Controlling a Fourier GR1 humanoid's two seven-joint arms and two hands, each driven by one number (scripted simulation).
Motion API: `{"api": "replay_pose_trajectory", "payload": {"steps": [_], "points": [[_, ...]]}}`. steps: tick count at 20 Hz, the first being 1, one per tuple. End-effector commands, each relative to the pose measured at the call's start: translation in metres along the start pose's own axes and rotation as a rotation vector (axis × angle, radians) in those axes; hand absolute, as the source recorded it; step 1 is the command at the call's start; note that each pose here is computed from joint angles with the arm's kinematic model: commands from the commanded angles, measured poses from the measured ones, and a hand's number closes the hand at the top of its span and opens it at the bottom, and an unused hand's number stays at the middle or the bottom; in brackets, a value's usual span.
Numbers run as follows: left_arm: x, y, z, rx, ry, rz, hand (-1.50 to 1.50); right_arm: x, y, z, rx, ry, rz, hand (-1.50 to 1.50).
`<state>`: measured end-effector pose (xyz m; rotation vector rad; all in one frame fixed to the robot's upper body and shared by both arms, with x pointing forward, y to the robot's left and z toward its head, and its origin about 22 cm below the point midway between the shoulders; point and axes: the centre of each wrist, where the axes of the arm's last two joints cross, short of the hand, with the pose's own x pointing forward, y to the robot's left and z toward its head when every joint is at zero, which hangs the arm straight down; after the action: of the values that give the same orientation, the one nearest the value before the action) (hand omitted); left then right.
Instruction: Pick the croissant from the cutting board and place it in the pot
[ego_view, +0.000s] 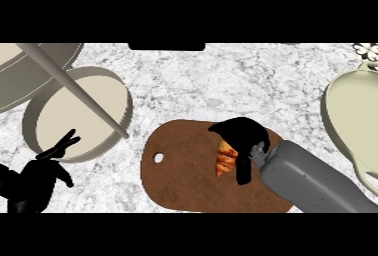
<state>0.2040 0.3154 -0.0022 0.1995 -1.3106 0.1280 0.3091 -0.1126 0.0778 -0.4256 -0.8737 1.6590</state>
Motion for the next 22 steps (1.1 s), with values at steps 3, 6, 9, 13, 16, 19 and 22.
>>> {"api": "replay_pose_trajectory", "payload": {"steps": [3,6,9,13,16,19,22], "points": [[0.084,-0.034,-0.026,-0.109,-0.393,0.059,0.0,0.014,0.005,-0.004,-0.018,-0.129,0.064,1.5],[0.084,-0.039,-0.031,-0.086,-0.4,0.041,0.0,0.029,0.015,-0.007,-0.026,-0.157,0.09,1.5],[0.076,-0.043,-0.026,-0.101,-0.4,0.049,0.0,0.024,0.031,-0.013,-0.021,-0.154,0.109,1.5],[0.085,-0.038,-0.031,-0.076,-0.405,0.043,0.0,0.03,0.03,-0.014,-0.081,-0.156,0.126,1.5],[0.075,-0.033,-0.032,-0.07,-0.396,0.046,0.0,0.026,0.009,-0.008,-0.192,-0.106,0.2,1.5],[0.07,-0.04,-0.029,-0.068,-0.402,0.034,0.0,0.029,0.003,-0.003,-0.266,-0.105,0.186,1.5],[0.07,-0.03,-0.026,-0.06,-0.392,0.03,0.0,0.064,0.005,0.002,-0.416,-0.133,0.067,1.5]]}}
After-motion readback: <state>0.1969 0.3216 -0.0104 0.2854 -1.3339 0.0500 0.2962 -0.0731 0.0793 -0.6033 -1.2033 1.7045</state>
